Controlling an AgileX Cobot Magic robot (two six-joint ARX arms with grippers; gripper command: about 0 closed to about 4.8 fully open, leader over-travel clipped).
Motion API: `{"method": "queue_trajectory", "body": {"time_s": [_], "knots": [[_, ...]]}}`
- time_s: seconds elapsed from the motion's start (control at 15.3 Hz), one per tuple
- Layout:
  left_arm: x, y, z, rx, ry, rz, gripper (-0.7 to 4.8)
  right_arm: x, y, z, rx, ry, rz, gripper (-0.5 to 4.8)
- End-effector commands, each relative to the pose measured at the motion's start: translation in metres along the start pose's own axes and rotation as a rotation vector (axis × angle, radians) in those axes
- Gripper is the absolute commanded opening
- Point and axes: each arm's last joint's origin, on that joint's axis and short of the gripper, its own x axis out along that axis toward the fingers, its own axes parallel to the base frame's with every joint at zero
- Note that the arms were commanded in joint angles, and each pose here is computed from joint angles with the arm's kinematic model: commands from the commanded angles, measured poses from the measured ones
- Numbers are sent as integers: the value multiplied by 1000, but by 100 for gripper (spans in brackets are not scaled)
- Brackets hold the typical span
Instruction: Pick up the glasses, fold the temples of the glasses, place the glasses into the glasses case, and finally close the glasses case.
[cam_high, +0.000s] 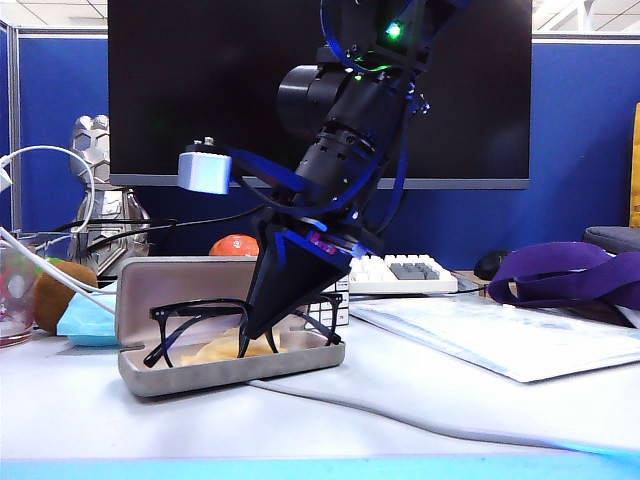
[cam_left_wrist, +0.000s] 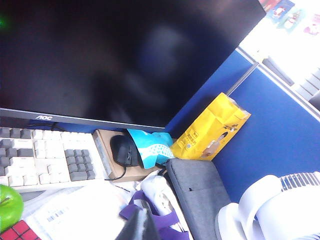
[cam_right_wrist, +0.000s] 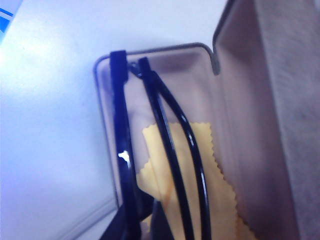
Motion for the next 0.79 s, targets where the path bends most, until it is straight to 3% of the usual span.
{"method": "queue_trajectory", "body": {"time_s": [0.07,0.2,0.46,0.79], "knots": [[-1,-2,2,2,-8,-11,-6,-1,-2,3,86,-21,-22,5],[-1,-2,2,2,-8,-10,-6,-4,-1,5,81,-24,-26,167],[-1,-1,2,2,-6,-9,-5,-8,0,7,82,-25,-28,208],[-1,-1,2,3,-5,-7,-6,-38,3,21,67,-48,-101,212]]}}
